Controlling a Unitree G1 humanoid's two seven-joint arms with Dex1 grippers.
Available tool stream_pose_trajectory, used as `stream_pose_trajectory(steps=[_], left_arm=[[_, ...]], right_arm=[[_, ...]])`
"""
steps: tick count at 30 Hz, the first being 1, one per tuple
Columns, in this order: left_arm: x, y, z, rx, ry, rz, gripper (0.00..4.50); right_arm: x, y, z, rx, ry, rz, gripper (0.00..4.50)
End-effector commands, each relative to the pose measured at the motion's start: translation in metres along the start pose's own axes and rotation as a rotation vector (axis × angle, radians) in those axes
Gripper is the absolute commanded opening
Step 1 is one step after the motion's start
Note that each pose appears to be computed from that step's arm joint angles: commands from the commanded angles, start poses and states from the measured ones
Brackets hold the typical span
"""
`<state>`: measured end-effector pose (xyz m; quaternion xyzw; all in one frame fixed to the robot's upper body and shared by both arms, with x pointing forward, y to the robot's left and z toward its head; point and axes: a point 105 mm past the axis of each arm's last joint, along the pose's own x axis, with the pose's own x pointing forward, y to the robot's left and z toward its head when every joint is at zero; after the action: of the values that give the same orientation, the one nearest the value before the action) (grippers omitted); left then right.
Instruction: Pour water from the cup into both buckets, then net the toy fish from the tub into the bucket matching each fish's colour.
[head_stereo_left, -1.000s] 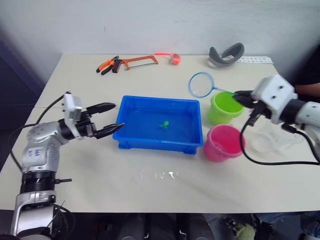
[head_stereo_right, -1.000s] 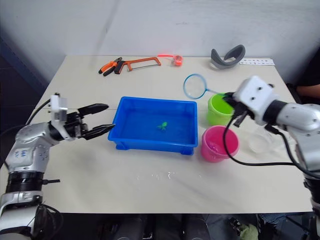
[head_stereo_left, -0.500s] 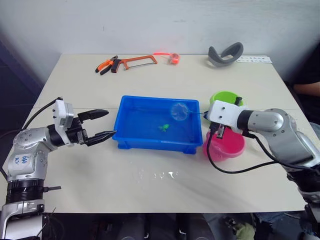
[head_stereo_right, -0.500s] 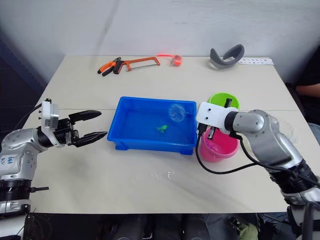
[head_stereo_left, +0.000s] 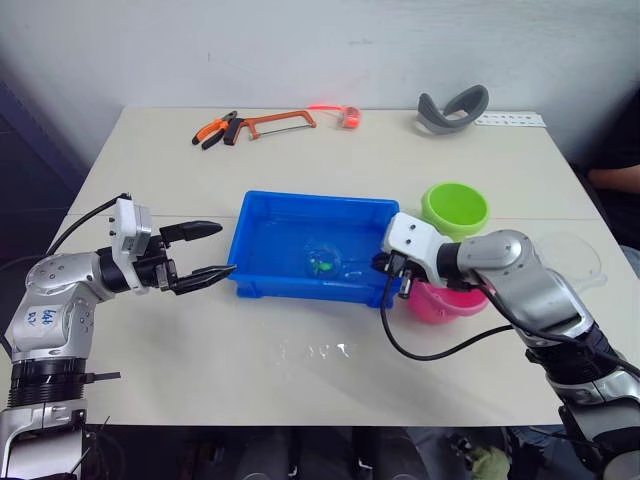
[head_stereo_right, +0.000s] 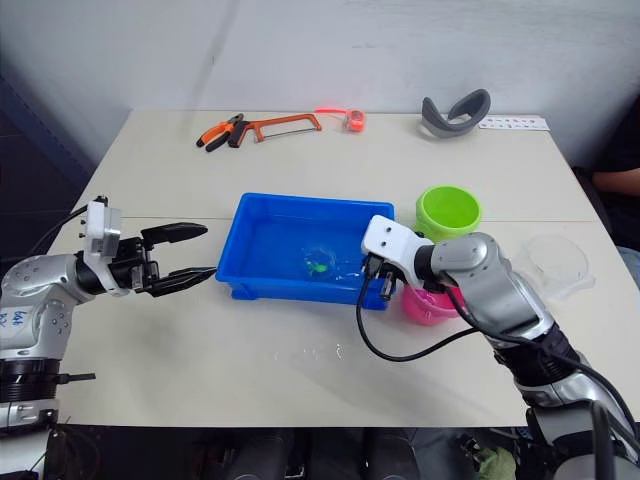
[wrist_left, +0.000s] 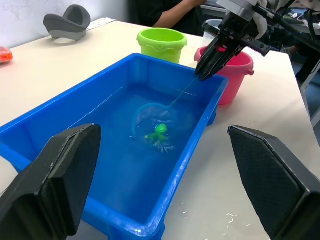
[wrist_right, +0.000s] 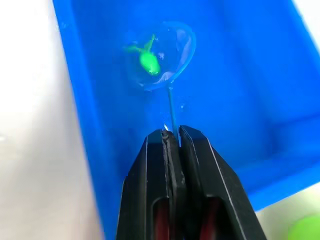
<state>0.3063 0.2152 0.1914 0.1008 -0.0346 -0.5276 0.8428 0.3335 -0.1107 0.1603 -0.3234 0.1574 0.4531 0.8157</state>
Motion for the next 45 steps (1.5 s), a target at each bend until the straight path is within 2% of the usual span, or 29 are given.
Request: stream_pose_trajectory(steps=[1,5,13,20,26,31,37,39,45], left_arm=[[0.002,-0.001,0.01,0.043,-0.001,-0.019,4.42],[0.005,-0.002,0.011,0.046,-0.006,-0.036,4.42],[0.019,0.0,0.019,0.069,-0.036,-0.078,4.42],[0.04,0.001,0.031,0.008,-0.134,-0.074,4.42],[0.064,-0.009,0.035,-0.024,-0.143,-0.13,4.42],[0.083,-0.015,0.045,-0.024,-0.186,-0.161,4.42],[0.106,-0.02,0.061,-0.062,-0.266,-0.18,4.42],[0.114,-0.024,0.063,-0.075,-0.281,-0.188,4.42],[0.121,-0.028,0.06,-0.09,-0.285,-0.2,4.42]], right_arm=[[-0.015,-0.005,0.014,0.218,-0.055,0.035,0.0],[-0.021,-0.006,0.025,0.444,-0.124,0.108,0.0],[-0.045,-0.016,0.039,0.675,-0.205,0.165,0.0],[-0.073,-0.025,0.043,0.655,-0.259,0.103,0.0],[-0.108,-0.03,0.046,0.627,-0.302,0.028,0.0],[-0.137,-0.04,0.043,0.644,-0.342,-0.056,0.0],[-0.171,-0.064,0.013,0.664,-0.267,-0.277,0.0],[-0.179,-0.074,-0.008,0.706,-0.223,-0.362,0.0],[-0.183,-0.092,-0.051,0.661,-0.128,-0.528,0.0]])
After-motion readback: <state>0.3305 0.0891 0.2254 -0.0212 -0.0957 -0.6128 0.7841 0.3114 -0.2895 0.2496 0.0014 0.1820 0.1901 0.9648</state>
